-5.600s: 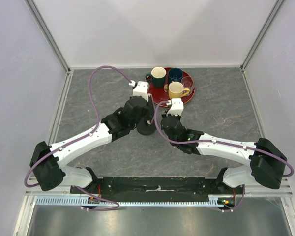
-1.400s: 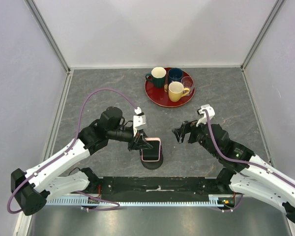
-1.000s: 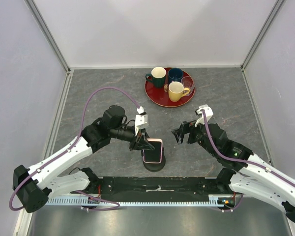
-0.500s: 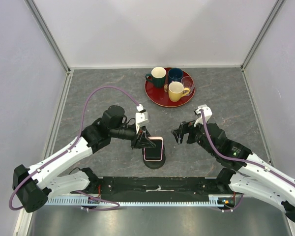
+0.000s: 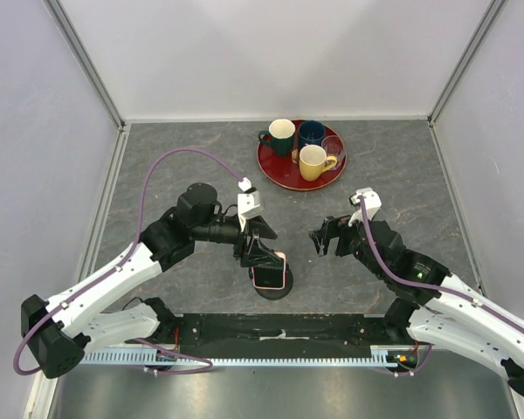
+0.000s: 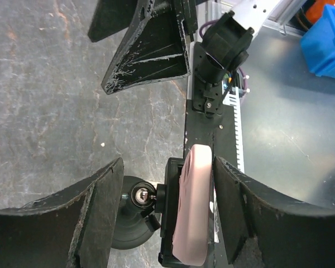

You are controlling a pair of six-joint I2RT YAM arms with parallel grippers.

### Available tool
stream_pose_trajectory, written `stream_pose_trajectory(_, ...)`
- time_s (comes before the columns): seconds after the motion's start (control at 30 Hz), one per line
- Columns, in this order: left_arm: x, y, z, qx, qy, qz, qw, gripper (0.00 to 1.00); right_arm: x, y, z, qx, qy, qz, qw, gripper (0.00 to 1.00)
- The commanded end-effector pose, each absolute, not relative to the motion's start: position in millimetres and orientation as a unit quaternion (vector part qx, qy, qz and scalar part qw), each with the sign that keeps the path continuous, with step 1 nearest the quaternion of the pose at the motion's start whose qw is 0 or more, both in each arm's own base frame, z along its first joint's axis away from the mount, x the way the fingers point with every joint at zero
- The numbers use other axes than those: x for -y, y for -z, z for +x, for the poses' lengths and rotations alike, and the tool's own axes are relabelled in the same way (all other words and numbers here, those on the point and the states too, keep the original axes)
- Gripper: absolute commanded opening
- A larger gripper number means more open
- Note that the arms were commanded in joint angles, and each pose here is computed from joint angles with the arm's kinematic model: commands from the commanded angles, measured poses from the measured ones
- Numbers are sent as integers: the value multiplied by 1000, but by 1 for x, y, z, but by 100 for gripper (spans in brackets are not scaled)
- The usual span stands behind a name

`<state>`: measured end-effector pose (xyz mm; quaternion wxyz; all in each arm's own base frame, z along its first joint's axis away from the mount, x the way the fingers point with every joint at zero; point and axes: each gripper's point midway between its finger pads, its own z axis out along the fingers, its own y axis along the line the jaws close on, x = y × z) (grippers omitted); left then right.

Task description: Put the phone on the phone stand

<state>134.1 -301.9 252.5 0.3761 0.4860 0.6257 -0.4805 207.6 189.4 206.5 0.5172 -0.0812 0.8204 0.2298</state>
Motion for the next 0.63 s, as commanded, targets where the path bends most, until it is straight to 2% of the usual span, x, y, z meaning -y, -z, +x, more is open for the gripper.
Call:
stream_pose_trajectory(0.0, 297, -299, 140, -602, 470, 474, 439, 72, -158, -228, 217, -810, -189, -15, 555, 98)
stream_pose_trajectory(0.33, 254, -375, 175, -595, 386, 354, 610, 72, -112, -258, 210, -771, -173, 52, 611, 98)
stream_pose_trajectory(0.6, 212, -395, 173, -601, 360, 273, 660, 72, -104, -282, 207, -722, -202, 55, 659, 98)
